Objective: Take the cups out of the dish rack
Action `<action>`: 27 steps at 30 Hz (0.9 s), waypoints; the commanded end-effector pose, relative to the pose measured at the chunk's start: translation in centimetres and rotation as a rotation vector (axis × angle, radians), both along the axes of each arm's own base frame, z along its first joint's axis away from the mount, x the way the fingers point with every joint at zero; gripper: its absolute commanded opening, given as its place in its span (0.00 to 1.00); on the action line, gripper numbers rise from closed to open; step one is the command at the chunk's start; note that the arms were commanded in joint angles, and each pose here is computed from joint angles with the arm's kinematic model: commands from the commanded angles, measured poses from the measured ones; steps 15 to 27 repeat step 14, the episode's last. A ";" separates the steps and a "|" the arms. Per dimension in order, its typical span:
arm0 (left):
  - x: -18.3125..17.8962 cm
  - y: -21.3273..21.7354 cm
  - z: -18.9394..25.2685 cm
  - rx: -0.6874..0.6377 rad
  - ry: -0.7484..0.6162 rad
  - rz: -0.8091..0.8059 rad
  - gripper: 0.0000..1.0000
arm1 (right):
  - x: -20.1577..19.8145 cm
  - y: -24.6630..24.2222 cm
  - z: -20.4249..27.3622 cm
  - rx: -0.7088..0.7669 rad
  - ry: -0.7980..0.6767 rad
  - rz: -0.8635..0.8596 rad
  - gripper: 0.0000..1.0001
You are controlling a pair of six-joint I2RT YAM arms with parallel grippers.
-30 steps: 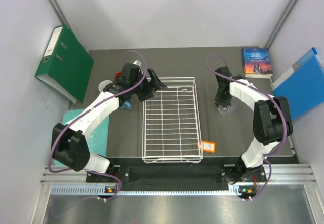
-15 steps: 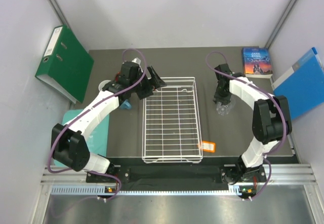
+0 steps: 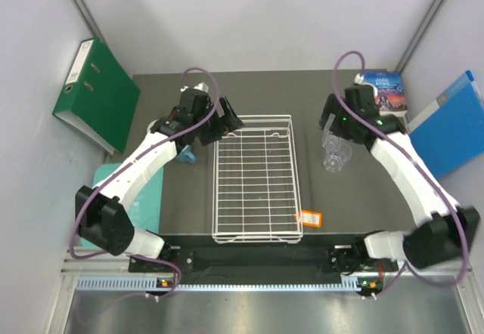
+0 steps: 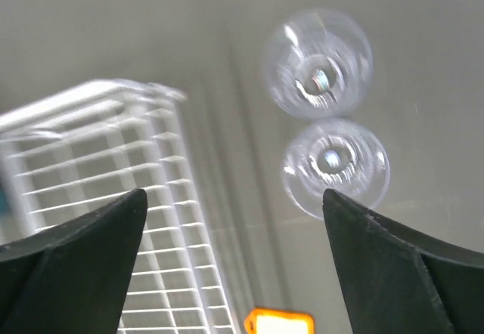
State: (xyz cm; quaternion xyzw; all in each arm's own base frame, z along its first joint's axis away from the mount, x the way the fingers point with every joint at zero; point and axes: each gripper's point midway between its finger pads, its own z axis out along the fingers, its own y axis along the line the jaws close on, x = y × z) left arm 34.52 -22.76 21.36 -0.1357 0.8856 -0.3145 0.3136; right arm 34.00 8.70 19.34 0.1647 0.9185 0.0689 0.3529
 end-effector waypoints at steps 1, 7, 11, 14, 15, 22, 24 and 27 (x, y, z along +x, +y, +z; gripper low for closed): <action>0.1 2.5 1.3 0.226 -0.068 0.024 0.99 | -0.6 0.8 10.8 0.077 -0.445 0.085 0.99; -0.8 4.7 -0.1 0.538 -0.110 0.051 0.99 | -2.4 -0.4 12.0 -0.001 -0.621 0.052 1.00; -1.4 4.9 -0.7 0.575 -0.105 0.041 0.99 | -2.9 -0.2 12.3 0.011 -0.716 0.051 1.00; -1.6 5.1 -0.1 0.567 -0.114 0.044 0.99 | -3.4 -0.1 12.4 0.026 -0.754 0.063 1.00; -1.6 5.1 -0.1 0.567 -0.114 0.044 0.99 | -3.4 -0.1 12.4 0.026 -0.754 0.063 1.00; -1.6 5.1 -0.1 0.567 -0.114 0.044 0.99 | -3.4 -0.1 12.4 0.026 -0.754 0.063 1.00; -1.6 5.1 -0.1 0.567 -0.114 0.044 0.99 | -3.4 -0.1 12.4 0.026 -0.754 0.063 1.00; -1.6 5.1 -0.1 0.567 -0.114 0.044 0.99 | -3.4 -0.1 12.4 0.026 -0.754 0.063 1.00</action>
